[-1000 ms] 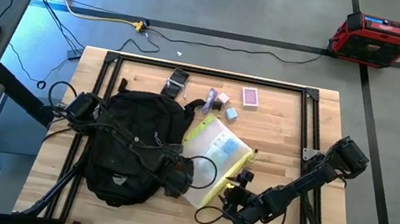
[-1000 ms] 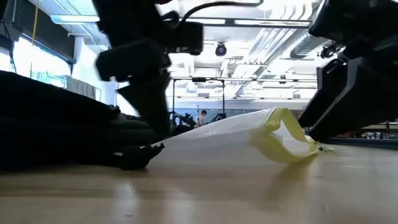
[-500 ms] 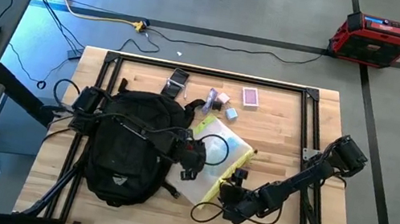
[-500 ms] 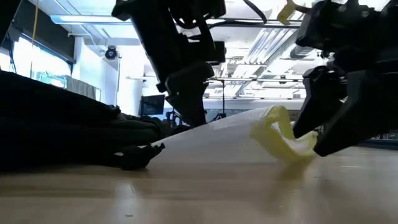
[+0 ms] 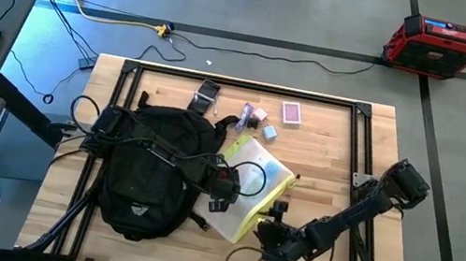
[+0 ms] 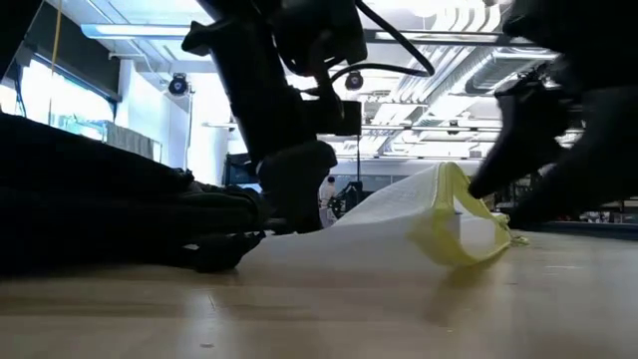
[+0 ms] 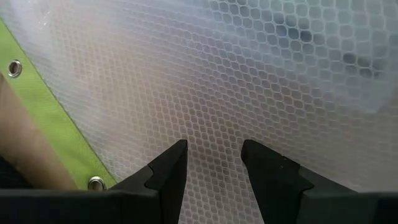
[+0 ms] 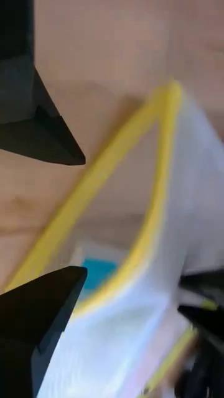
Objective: Unpack backpack
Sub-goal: Remove the packed green earphones from the green zip bag
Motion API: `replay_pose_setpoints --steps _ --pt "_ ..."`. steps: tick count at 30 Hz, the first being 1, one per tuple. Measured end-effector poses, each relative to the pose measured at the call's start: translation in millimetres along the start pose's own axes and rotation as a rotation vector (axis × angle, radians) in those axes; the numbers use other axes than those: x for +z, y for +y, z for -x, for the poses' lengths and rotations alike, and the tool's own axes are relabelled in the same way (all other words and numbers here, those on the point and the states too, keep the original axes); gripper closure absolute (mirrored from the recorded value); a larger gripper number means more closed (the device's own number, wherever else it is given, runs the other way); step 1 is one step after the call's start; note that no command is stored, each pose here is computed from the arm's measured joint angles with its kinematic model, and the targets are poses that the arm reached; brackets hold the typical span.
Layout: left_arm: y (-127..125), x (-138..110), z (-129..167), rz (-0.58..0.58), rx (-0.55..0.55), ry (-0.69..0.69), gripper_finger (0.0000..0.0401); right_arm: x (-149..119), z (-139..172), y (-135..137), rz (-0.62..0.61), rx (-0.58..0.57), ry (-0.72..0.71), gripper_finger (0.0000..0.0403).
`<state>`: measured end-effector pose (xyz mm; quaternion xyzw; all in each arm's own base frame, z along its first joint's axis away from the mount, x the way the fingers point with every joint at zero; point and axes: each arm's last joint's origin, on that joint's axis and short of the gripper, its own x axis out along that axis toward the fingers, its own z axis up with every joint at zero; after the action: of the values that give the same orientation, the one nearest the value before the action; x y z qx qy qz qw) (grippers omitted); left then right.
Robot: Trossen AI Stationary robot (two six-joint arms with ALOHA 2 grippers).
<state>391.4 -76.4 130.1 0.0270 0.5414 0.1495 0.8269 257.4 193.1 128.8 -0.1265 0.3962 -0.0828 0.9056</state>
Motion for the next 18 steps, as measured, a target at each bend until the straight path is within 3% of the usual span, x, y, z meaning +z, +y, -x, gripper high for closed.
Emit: replay_pose_setpoints --steps 7,11,18 --pt "-6.6 -0.7 1.7 -0.046 -0.012 -0.017 0.0256 -1.1 -9.6 -16.0 -0.014 -0.070 0.064 0.0138" --pt "-10.1 -0.1 2.4 -0.054 -0.026 -0.034 0.0256 -2.6 -9.9 -21.2 -0.087 -0.157 0.051 0.0138" --pt "-12.5 0.8 2.7 -0.066 -0.058 -0.044 0.0256 -1.2 -12.8 -25.4 -0.184 -0.175 0.047 0.0138"
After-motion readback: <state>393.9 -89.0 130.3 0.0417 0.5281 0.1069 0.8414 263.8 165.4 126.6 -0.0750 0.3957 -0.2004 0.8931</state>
